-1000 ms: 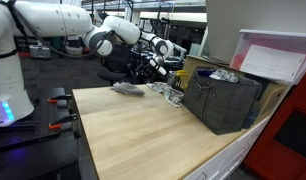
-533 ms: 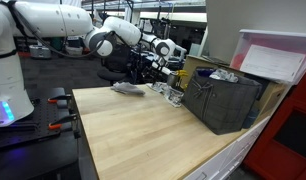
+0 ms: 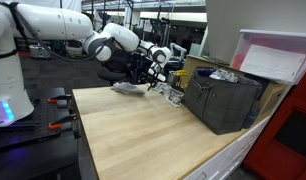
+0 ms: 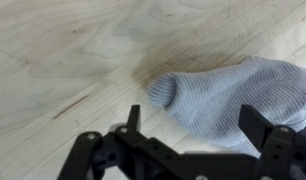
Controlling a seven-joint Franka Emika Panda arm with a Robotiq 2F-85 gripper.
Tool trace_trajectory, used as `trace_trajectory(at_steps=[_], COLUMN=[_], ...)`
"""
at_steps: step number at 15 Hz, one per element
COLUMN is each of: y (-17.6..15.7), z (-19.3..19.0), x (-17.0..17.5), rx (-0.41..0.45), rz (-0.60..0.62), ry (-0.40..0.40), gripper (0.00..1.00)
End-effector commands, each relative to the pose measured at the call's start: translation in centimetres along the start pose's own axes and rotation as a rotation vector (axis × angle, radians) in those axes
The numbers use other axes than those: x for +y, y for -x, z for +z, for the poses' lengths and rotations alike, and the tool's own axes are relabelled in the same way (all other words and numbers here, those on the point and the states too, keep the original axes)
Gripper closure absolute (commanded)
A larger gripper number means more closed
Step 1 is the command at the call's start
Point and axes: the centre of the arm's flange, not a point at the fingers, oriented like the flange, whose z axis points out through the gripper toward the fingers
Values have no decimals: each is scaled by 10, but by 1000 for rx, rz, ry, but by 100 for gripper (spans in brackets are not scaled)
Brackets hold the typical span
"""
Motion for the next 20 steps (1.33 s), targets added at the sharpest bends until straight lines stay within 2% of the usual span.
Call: trace_trajectory(at_steps=[1,2,3,4,11,13,15,20], y=[35,35,35,35,38,41,48,75], z=[46,55,62,68,74,69,61,45], x=[-55,-55,-55,-56,-61,-60,-55,-31], rx=[-11,-15,-23,-31,-52,-48,-38,-29], rz=[-22,-25,-28,-27,-18,20,102,359], ry=[-31,-39,-44,-53,-68,-56,-30,37], gripper=[0,0,25,26,80,94,100,97])
